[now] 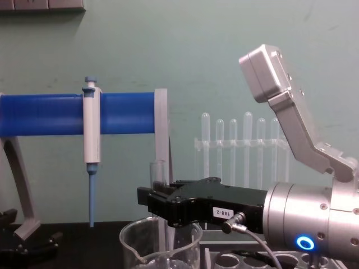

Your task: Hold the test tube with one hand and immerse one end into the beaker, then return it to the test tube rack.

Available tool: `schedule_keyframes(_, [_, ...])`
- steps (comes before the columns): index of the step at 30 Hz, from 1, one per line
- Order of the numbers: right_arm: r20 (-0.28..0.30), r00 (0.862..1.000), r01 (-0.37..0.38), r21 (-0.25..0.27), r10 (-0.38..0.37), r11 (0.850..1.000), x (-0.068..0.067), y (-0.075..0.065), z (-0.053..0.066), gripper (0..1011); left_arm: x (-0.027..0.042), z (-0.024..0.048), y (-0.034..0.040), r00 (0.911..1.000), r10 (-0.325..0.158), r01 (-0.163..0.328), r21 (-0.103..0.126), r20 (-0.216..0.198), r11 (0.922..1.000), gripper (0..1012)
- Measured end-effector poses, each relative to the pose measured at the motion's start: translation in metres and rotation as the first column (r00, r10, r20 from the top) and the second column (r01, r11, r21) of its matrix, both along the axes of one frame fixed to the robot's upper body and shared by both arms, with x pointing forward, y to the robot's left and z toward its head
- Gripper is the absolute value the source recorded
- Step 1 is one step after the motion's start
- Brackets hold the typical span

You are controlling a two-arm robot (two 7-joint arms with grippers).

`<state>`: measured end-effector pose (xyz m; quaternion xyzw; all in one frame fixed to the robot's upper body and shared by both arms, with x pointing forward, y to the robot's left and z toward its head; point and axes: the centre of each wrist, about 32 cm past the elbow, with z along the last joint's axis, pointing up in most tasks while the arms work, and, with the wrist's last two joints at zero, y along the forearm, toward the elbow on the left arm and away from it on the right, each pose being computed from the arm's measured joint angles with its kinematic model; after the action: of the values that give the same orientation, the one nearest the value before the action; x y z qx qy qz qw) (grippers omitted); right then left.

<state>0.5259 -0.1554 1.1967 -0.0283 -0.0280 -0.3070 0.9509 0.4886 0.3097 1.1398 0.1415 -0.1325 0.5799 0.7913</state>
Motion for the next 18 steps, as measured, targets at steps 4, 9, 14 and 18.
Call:
schedule_keyframes(4, [0.0, 1.0, 0.0, 0.0, 0.0, 1.0, 0.0, 0.0, 0.0, 227, 0.0, 0.0, 0.0, 1.0, 0.0, 0.0, 0.0, 0.0, 1.0, 1000])
schedule_keyframes(9, [0.0, 1.0, 0.0, 0.0, 0.0, 1.0, 0.0, 0.0, 0.0, 227, 0.0, 0.0, 0.0, 1.0, 0.0, 0.0, 0.0, 0.0, 1.0, 1000])
schedule_keyframes(14, [0.0, 1.0, 0.0, 0.0, 0.0, 1.0, 0.0, 0.0, 0.0, 227, 0.0, 0.0, 0.0, 1.0, 0.0, 0.0, 0.0, 0.0, 1.0, 1000])
schedule_keyframes(18, [0.0, 1.0, 0.0, 0.0, 0.0, 1.0, 0.0, 0.0, 0.0, 228, 0.0, 0.0, 0.0, 1.0, 0.0, 0.0, 0.0, 0.0, 1.0, 1000])
